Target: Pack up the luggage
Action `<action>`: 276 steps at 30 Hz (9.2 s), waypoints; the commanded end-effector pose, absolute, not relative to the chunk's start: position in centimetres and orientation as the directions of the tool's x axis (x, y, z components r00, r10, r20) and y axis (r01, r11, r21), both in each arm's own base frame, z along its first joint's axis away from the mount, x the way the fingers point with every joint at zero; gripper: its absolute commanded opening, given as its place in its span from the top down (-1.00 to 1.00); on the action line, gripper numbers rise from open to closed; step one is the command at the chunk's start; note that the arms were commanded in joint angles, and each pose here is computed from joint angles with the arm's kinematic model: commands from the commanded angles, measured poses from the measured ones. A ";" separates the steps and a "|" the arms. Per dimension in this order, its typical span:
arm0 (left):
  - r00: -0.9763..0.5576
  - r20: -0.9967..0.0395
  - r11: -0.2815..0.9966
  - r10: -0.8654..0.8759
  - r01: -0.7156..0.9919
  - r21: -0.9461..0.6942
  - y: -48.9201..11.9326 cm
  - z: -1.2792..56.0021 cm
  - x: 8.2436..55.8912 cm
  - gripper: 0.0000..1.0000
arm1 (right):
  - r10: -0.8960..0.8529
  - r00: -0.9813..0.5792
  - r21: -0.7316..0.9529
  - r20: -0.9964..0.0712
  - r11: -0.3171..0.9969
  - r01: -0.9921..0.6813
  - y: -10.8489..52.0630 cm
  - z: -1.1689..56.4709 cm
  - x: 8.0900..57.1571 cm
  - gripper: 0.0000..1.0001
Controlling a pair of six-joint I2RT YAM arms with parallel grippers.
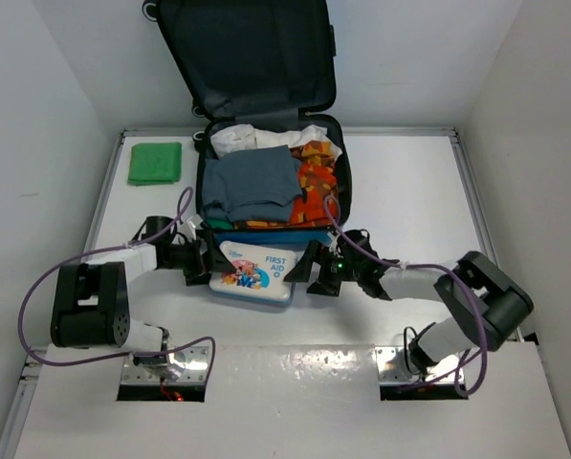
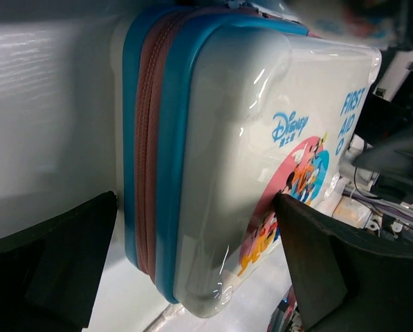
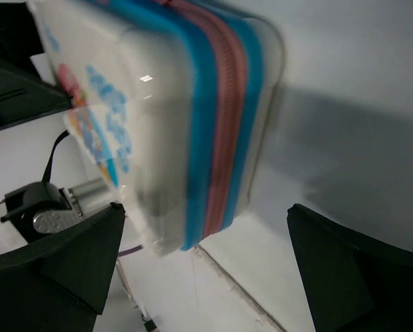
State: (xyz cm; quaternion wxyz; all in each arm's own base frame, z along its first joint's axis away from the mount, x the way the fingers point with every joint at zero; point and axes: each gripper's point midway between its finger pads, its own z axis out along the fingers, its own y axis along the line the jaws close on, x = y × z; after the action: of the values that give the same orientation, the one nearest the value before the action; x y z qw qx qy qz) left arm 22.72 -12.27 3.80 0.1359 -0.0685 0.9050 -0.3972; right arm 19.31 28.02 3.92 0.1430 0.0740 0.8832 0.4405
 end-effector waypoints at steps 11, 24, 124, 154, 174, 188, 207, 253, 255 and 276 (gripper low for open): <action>-0.968 -0.119 0.713 -0.223 -0.079 -0.697 -13.9 0.7 21.1 -1.00 | 0.236 -0.944 0.840 -0.232 0.538 -0.072 33.0 4.2 23.3 -0.99; -0.946 -0.305 0.672 -0.108 0.157 -0.724 -17.2 6.4 19.3 0.14 | 0.139 -0.886 0.849 -0.443 0.382 -0.364 35.6 11.9 21.2 0.04; -0.501 -0.820 0.957 -0.277 -0.069 -0.281 2.1 28.3 52.1 -0.35 | 0.168 -0.512 0.405 -0.842 0.824 -0.396 15.4 29.2 41.0 -0.36; -0.722 -0.675 0.947 -0.154 -0.303 0.107 9.2 5.1 59.9 0.04 | 0.237 -0.565 0.468 -0.790 0.829 -0.306 12.4 26.3 39.5 -0.27; -0.825 -0.536 0.981 -0.180 -0.189 -0.039 6.4 0.1 58.3 -0.39 | 0.255 -0.573 0.488 -0.778 0.821 -0.297 11.9 26.3 38.0 -0.19; -0.828 -0.511 0.972 -0.231 -0.167 -0.168 6.4 2.0 55.4 0.97 | 0.267 -0.566 0.493 -0.780 0.820 -0.292 11.6 26.5 38.0 -0.11; -0.540 -0.751 0.809 -0.381 0.199 -0.554 -3.6 27.7 54.9 1.00 | 0.284 -0.538 0.494 -0.794 0.817 -0.298 10.5 27.5 36.0 -0.08; -0.048 -0.895 0.882 -0.444 0.150 -0.446 -3.4 37.9 58.9 0.18 | 0.300 -0.560 0.501 -0.772 0.830 -0.246 8.7 26.9 37.0 -0.17; 0.006 -0.909 0.898 -0.416 0.161 -0.410 -2.6 38.4 60.0 0.18 | 0.293 -0.556 0.490 -0.778 0.837 -0.245 8.5 26.9 36.9 -0.17; 0.305 -0.898 0.948 -0.318 0.130 -0.292 1.3 37.8 71.6 0.38 | 0.285 -0.616 0.485 -0.734 0.855 -0.182 7.1 23.0 36.7 -0.19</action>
State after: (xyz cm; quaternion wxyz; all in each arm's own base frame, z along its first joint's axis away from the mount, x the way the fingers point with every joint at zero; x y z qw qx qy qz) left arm 71.67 0.41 33.23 0.7540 -0.0934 0.6308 -0.1577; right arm 36.33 7.43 23.23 0.4324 0.0338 0.8589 0.2722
